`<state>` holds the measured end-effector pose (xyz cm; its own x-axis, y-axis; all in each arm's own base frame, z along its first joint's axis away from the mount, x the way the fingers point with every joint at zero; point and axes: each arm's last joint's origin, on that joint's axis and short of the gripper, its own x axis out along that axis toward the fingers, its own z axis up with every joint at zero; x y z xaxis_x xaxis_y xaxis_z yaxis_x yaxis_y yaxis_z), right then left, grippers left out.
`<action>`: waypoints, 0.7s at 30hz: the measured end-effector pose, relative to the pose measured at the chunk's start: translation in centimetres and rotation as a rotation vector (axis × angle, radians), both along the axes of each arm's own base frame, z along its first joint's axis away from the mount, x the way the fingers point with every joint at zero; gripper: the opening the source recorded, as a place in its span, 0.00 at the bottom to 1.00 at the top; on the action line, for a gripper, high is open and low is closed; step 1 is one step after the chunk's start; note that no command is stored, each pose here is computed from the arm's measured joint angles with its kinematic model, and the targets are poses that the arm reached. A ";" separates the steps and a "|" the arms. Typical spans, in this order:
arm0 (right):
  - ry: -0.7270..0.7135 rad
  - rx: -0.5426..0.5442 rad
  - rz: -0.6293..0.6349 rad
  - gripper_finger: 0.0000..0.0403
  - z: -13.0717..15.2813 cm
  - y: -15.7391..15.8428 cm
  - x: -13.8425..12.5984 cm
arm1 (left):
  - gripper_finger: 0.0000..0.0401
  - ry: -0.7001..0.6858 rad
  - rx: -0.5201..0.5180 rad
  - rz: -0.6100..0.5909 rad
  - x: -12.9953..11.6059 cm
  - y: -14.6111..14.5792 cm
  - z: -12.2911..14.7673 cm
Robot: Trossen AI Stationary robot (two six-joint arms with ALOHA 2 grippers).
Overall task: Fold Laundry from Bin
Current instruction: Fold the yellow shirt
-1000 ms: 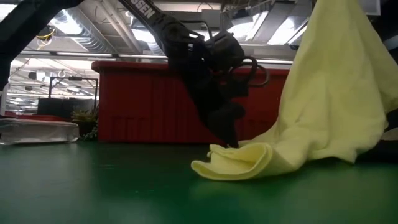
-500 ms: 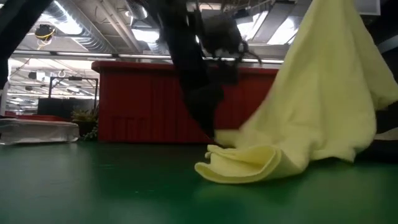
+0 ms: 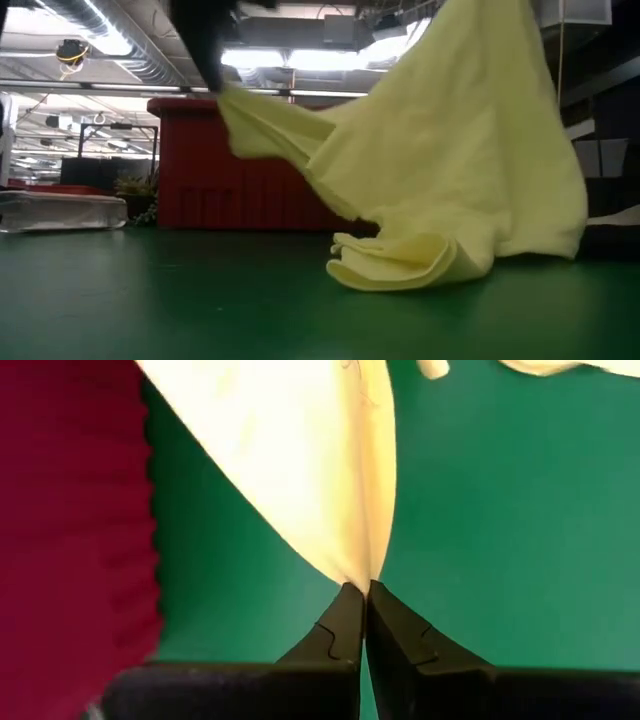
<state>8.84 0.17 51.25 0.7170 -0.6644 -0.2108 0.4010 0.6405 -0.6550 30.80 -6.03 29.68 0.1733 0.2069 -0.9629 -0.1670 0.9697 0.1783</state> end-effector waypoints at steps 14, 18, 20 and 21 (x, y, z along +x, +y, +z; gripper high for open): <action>0.080 0.025 0.133 0.01 -0.7 -0.3 9.4 | 0.00 0.249 -0.279 0.044 -8.0 -8.1 2.5; 0.153 0.126 0.229 0.01 -2.3 -2.4 12.8 | 0.00 0.298 -0.323 0.066 -9.6 -10.2 2.7; 0.196 0.182 0.293 0.01 -3.3 -3.2 14.6 | 0.00 0.305 -0.328 0.093 -10.2 -11.0 2.7; 0.217 0.211 0.327 0.01 -3.9 -3.6 15.6 | 0.00 0.307 -0.326 0.107 -10.6 -11.4 2.7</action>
